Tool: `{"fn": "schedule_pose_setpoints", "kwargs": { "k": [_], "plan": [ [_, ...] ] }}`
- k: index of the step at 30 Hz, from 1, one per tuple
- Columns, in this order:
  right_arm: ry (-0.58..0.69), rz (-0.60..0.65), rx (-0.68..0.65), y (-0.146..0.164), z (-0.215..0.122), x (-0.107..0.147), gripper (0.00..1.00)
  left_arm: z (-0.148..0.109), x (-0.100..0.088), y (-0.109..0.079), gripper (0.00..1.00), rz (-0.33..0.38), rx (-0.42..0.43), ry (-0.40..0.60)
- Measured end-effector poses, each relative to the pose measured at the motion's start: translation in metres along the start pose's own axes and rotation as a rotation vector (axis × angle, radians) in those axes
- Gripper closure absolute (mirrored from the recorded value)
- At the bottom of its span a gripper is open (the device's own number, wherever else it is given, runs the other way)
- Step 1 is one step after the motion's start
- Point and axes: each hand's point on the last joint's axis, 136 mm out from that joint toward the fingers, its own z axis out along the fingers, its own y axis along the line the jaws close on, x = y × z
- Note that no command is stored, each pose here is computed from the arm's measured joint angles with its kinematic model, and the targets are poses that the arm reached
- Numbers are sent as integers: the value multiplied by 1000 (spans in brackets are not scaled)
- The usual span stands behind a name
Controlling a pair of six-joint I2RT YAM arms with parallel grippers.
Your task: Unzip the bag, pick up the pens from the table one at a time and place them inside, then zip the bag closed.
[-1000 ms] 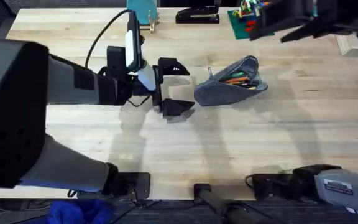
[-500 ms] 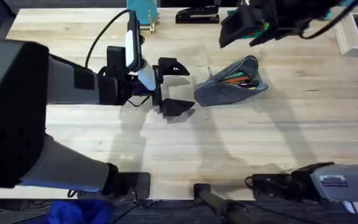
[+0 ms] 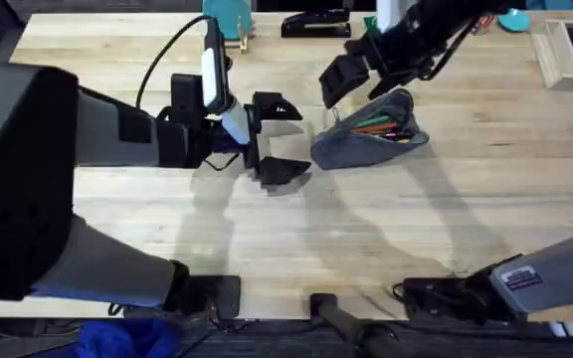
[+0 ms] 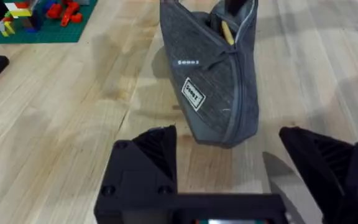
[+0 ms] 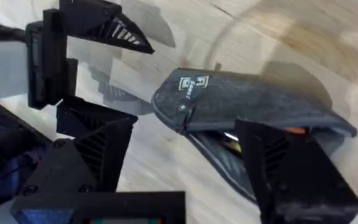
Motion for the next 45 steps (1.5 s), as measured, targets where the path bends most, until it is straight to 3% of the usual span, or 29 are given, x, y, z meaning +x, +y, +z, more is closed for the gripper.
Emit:
{"fn": "schedule_pose_setpoints", "kwargs": {
  "k": [19,33,45],
  "plan": [
    [66,-135,-2,13,33,1,4,0,0,0,5,0,-2,2],
    [82,-49,40,7,52,-3,4,0,0,0,5,0,-2,2],
    [128,-58,80,15,71,14,42,0,0,0,5,0,-2,2]
  ]
}}
